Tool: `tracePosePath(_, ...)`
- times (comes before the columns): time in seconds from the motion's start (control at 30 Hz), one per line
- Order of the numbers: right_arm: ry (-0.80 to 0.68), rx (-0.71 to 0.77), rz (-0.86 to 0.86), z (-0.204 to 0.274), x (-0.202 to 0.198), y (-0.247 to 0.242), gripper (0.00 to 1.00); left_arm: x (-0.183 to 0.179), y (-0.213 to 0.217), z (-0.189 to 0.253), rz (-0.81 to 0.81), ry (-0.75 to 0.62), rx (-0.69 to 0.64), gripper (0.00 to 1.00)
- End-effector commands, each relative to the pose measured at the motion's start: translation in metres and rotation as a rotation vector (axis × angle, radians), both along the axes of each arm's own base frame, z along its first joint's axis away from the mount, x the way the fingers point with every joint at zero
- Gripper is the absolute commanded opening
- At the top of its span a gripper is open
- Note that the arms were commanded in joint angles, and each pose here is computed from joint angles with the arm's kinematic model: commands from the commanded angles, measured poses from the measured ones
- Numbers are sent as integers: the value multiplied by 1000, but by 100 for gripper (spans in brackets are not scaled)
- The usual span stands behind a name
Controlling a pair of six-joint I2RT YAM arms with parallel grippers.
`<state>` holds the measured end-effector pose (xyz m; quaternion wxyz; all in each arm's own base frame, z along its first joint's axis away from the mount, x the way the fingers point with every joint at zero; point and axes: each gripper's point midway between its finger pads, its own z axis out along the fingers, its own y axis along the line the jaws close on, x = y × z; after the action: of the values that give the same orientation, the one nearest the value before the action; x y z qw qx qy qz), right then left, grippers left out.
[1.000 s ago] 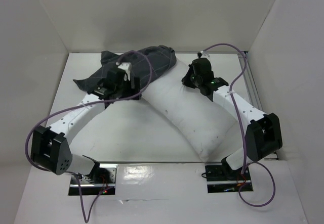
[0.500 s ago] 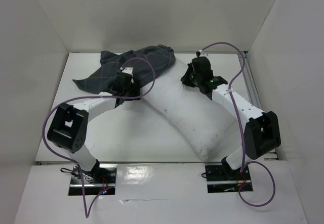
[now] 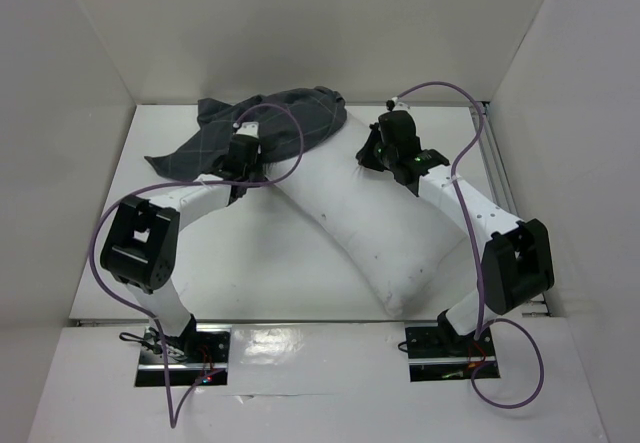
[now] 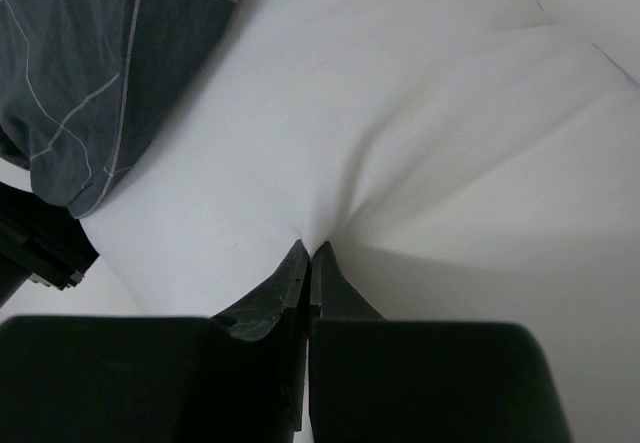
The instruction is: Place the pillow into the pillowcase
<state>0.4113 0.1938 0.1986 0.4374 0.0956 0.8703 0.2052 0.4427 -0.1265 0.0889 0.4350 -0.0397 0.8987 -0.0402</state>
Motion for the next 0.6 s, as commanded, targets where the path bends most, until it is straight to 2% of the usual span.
tracePosePath(0.0,-45,9,-3,16,9,0,0,13,8,13,45,-55,17,24)
tracePosePath(0.03,-45,9,-3,16,9,0,0,17,7,18,45,-66,13,19)
tracePosePath(0.07,-43,13,5,16,8,1,0,15,8,16,45,-55,17,6)
tracePosePath(0.1,-43,14,5,16,8,1,0,18,7,22,38,-69,22,0)
tracePosePath(0.2,-50,21,13,20,9,3,0,17,1,35,-1,-76,2,0)
tracePosePath(0.3,-75,32,13,32,15,6,0,13,-29,67,-154,-114,-67,0)
tracePosePath(0.33,-96,41,13,43,23,10,0,8,-60,87,-293,-114,-143,0)
tracePosePath(0.4,-130,41,-3,61,37,8,0,2,-87,127,-422,-148,-215,0)
tracePosePath(0.43,-150,35,-18,72,45,3,0,-7,-120,172,-556,-204,-285,0)
tracePosePath(0.47,-141,31,-18,74,52,6,0,-12,-132,193,-617,-233,-303,0)
tracePosePath(0.5,-215,39,-41,110,64,1,0,-19,-143,204,-667,-224,-315,0)
tracePosePath(0.53,-238,34,-49,123,68,0,0,-26,-155,219,-730,-237,-331,0)
tracePosePath(0.57,-248,34,-58,130,73,0,0,-35,-169,251,-784,-289,-351,0)
